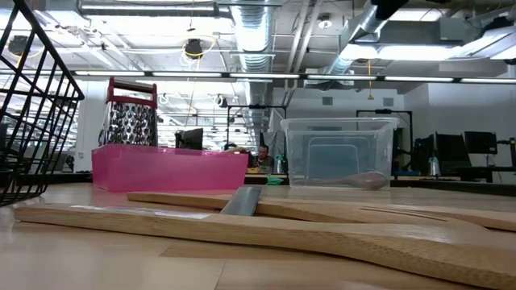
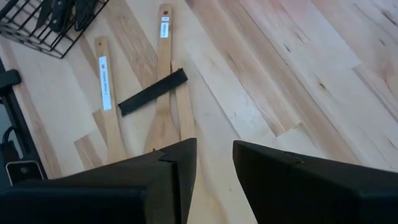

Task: Pick & Place Kitchen Items
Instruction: Put the black kitchen knife into the wire basket

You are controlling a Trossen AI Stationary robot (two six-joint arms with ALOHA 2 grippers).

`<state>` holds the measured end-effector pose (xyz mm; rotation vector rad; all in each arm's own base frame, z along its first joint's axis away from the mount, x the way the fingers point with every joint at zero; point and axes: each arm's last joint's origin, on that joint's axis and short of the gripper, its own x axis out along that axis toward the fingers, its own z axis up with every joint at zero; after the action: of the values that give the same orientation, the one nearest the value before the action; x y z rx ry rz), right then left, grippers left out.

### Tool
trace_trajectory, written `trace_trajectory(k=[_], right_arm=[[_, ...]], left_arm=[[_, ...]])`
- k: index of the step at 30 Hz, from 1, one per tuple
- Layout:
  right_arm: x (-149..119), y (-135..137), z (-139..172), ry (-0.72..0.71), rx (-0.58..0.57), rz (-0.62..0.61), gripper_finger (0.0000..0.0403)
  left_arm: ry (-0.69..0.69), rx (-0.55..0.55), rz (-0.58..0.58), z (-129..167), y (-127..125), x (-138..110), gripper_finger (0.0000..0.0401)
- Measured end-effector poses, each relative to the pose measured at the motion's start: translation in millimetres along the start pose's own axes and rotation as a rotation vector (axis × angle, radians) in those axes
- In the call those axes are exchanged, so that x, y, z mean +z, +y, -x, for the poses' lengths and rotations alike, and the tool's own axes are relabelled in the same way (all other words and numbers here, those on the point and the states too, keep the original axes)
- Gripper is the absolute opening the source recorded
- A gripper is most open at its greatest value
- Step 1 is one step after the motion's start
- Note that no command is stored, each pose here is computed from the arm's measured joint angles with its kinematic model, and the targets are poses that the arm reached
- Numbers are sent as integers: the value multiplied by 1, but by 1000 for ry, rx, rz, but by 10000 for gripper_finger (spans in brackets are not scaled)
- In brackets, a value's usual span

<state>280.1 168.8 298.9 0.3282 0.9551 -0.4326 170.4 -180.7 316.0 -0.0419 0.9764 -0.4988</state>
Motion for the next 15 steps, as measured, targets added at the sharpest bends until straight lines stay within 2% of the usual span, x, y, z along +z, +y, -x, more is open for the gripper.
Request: trace_trajectory(k=[4,10,15], right_arm=[[1,-1,-1,-2,-1,-15,118],[1,-1,0,-18,-10,-14,117],[4,-2,-2,-32,-15,-26,117]], left_arm=[[21,-4,-20,-4,2,-4,49],[154,-68,6,-22,7,-24,49],[213,-78,-53,-33,10,-38,49]])
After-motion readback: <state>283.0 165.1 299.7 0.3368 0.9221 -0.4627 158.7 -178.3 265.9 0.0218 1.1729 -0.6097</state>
